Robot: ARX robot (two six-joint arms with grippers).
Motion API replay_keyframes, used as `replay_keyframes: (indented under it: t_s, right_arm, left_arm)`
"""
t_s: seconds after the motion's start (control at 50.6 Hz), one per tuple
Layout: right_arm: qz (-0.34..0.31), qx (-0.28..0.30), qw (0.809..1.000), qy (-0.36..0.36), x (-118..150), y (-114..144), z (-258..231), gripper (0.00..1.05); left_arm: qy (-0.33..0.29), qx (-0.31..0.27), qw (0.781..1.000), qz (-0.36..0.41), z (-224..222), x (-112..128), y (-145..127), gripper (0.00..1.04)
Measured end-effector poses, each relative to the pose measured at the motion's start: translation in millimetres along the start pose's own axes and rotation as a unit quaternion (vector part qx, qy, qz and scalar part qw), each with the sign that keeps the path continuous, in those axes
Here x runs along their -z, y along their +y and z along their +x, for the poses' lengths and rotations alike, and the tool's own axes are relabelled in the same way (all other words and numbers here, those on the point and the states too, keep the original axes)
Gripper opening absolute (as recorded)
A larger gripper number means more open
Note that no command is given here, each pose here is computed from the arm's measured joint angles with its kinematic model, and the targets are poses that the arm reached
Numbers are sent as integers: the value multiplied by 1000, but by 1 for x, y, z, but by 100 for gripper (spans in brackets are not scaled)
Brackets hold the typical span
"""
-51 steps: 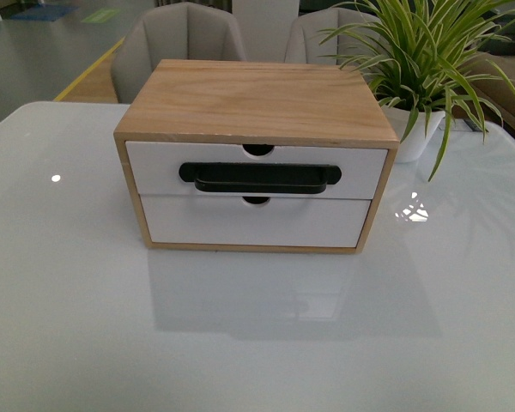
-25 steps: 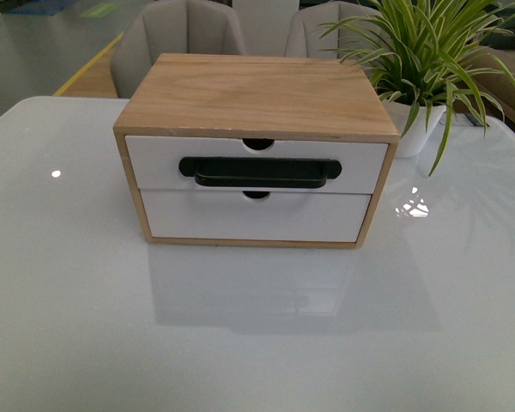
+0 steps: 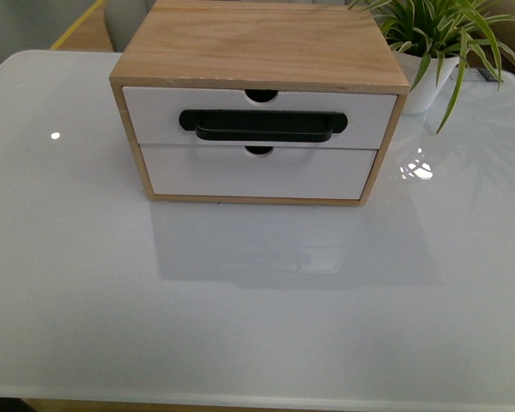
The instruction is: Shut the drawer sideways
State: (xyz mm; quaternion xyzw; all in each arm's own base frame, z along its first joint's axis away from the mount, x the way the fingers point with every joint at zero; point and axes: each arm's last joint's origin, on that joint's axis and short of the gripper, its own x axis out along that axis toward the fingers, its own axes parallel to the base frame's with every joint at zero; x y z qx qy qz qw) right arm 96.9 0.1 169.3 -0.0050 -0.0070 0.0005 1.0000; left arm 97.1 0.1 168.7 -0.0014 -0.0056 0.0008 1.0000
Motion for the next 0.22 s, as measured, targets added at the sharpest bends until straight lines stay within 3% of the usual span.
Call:
replay_keyframes:
  t_s: [0.218]
  right_arm:
    - [0,0,1000,0,0,0,0,96]
  left_arm:
    - [0,0,1000,0,0,0,0,96]
